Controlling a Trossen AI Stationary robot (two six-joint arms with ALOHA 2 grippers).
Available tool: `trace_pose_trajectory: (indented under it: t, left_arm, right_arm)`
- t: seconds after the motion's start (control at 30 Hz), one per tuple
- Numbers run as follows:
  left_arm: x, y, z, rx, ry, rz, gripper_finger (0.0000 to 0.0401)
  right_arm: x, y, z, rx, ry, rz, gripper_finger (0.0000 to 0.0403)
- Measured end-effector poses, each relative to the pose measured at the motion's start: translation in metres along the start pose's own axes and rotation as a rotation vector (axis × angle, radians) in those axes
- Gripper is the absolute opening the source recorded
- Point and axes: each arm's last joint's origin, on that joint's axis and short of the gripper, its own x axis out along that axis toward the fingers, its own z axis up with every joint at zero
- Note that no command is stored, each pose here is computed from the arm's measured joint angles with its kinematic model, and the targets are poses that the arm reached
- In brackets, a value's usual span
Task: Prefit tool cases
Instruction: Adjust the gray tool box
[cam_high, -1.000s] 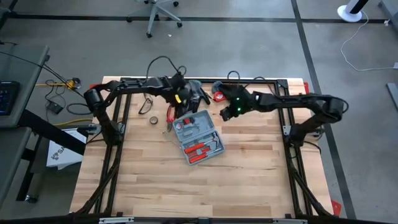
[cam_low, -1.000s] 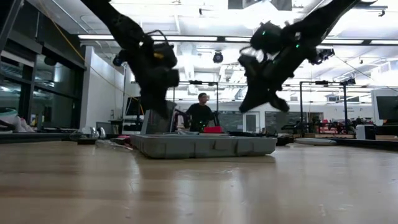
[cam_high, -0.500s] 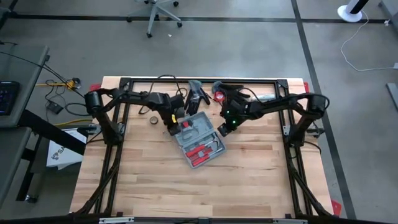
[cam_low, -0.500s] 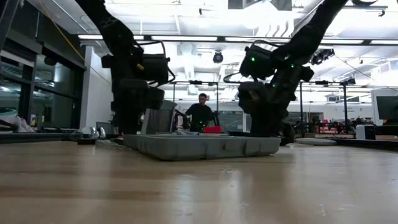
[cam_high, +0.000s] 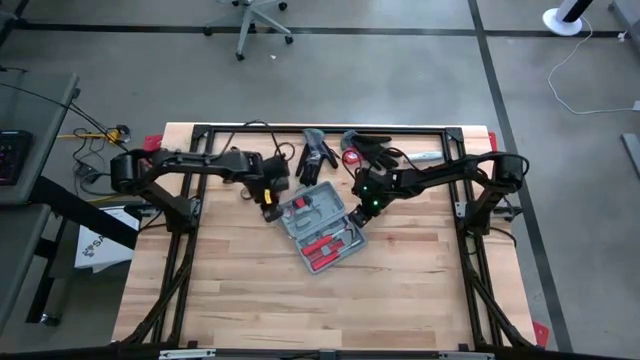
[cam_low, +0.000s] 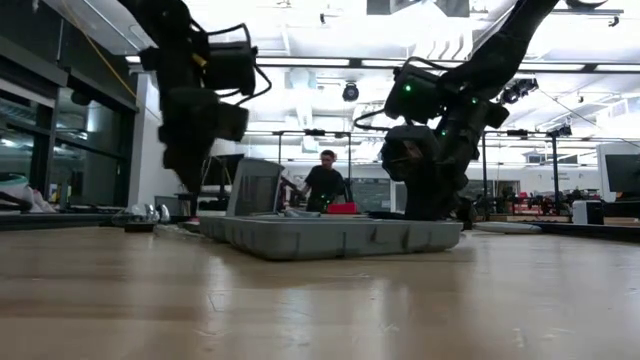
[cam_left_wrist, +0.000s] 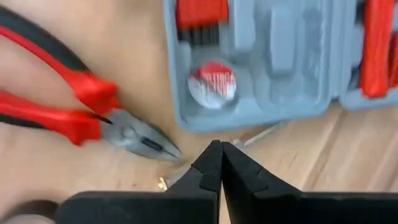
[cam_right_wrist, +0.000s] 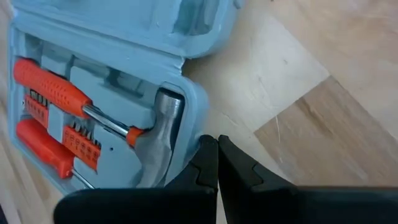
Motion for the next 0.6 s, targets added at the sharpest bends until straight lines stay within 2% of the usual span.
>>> trace_pose_trajectory:
  t: [0.1,0.23,0.47,0.6]
  left_arm:
    - [0.013,-0.001,-0.009,-0.004,0.028,-0.035,0.0]
    - [0.033,0.0,-0.014,-0.041,-0.001,-0.068,0.0]
    - [0.043,0.002,0.001,-0.062,-0.148,-0.062,0.0]
    - [0.051,0.009,0.006,-0.079,-0.152,-0.077,0.0]
  right_arm:
    - [0.0,0.001,0.0,-0.002,0.001,0.0,0.0]
    - [0.0,0.001,-0.001,0.001,0.004,0.004,0.0]
    - [0.001,0.001,-0.004,0.033,0.041,0.018,0.0]
    - [0.002,0.004,-0.006,0.041,0.052,0.028,0.0]
